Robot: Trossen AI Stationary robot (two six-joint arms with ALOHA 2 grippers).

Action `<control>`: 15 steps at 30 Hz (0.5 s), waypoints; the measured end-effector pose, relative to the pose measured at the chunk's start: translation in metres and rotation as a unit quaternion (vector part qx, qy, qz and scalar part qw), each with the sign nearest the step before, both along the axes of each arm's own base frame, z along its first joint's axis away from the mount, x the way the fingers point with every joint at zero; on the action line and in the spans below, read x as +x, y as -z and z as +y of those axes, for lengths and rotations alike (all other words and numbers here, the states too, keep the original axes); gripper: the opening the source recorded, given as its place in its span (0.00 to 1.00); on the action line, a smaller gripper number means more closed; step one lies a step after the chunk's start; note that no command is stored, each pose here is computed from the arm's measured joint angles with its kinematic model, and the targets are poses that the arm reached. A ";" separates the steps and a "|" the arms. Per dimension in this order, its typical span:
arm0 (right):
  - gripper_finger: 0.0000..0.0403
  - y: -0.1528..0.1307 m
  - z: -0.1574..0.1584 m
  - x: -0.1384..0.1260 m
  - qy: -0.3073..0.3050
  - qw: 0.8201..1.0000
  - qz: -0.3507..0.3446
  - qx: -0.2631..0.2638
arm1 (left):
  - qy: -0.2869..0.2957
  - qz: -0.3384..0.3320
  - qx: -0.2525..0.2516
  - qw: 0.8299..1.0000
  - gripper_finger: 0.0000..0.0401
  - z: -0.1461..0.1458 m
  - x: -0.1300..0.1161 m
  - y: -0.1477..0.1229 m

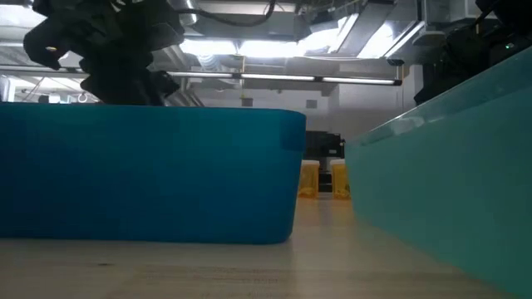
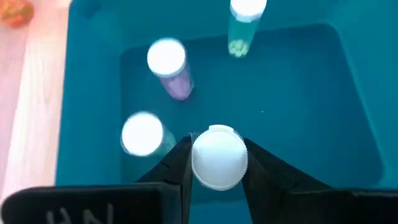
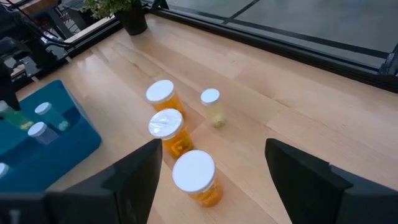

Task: Pick and place medicine bottles into bin by pill shape (circle, oval)
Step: Put the left yellow pill bottle into the blue bin

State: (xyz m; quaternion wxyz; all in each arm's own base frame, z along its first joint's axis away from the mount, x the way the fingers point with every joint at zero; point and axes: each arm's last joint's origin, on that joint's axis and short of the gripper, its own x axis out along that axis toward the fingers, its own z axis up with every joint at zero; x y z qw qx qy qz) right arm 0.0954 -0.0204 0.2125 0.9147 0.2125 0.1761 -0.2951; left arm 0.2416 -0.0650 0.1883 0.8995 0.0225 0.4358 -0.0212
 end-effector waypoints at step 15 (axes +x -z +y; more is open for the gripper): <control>0.71 -0.001 -0.001 0.000 0.006 1.000 0.003 -0.015 | -0.004 -0.023 -0.017 1.000 0.23 -0.001 0.003 0.010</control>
